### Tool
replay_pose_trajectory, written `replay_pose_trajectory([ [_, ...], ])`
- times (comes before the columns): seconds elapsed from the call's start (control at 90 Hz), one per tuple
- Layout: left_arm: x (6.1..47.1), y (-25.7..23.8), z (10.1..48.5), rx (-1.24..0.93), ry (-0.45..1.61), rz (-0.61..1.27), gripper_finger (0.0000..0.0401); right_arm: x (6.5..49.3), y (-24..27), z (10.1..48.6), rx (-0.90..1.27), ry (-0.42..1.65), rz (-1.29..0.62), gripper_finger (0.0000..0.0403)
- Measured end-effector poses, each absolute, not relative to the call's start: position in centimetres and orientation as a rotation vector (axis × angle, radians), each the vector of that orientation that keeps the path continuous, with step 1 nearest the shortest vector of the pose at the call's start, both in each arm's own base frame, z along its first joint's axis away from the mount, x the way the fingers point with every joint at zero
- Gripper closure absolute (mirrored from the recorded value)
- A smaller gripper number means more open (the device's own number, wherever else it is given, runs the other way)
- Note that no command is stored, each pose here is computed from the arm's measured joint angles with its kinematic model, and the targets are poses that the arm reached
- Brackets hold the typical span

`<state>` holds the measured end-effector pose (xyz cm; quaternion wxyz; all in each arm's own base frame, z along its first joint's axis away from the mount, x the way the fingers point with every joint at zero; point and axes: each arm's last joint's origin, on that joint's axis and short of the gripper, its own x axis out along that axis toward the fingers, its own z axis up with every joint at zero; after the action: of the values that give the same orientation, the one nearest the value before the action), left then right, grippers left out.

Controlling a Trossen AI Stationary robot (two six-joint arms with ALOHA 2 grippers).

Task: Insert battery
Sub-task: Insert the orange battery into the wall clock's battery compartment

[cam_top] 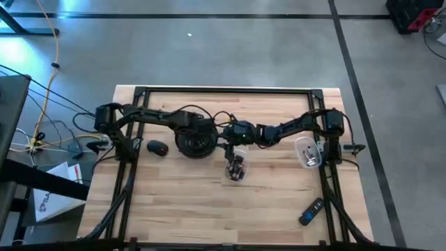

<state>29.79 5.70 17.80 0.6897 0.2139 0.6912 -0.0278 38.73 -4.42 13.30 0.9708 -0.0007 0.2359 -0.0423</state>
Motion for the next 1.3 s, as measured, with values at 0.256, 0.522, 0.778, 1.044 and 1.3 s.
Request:
replay_pose_trajectory([
  [0.256, 29.71, 5.67, 17.79, 0.438, 1.551, -0.034, 0.0258, 38.73, -4.42, 13.29, 0.002, 0.478, -0.086, 0.0253],
  [0.522, 29.53, 5.63, 17.75, 0.384, 1.567, 0.008, 0.0343, 38.73, -4.4, 13.29, 0.007, 0.477, -0.087, 0.0253],
  [0.778, 29.53, 5.55, 17.79, 0.291, 1.558, 0.066, 0.0377, 38.73, -4.41, 13.3, 0.007, 0.477, -0.088, 0.0253],
  [1.044, 29.23, 5.48, 17.82, -0.089, 1.545, 0.184, 0.0361, 38.75, -4.42, 13.33, 0.008, 0.473, -0.088, 0.0253],
  [1.3, 29.43, 5.15, 18.27, -0.276, 1.543, 0.235, 0.036, 38.79, -4.42, 13.41, 0.009, 0.465, -0.089, 0.0253],
])
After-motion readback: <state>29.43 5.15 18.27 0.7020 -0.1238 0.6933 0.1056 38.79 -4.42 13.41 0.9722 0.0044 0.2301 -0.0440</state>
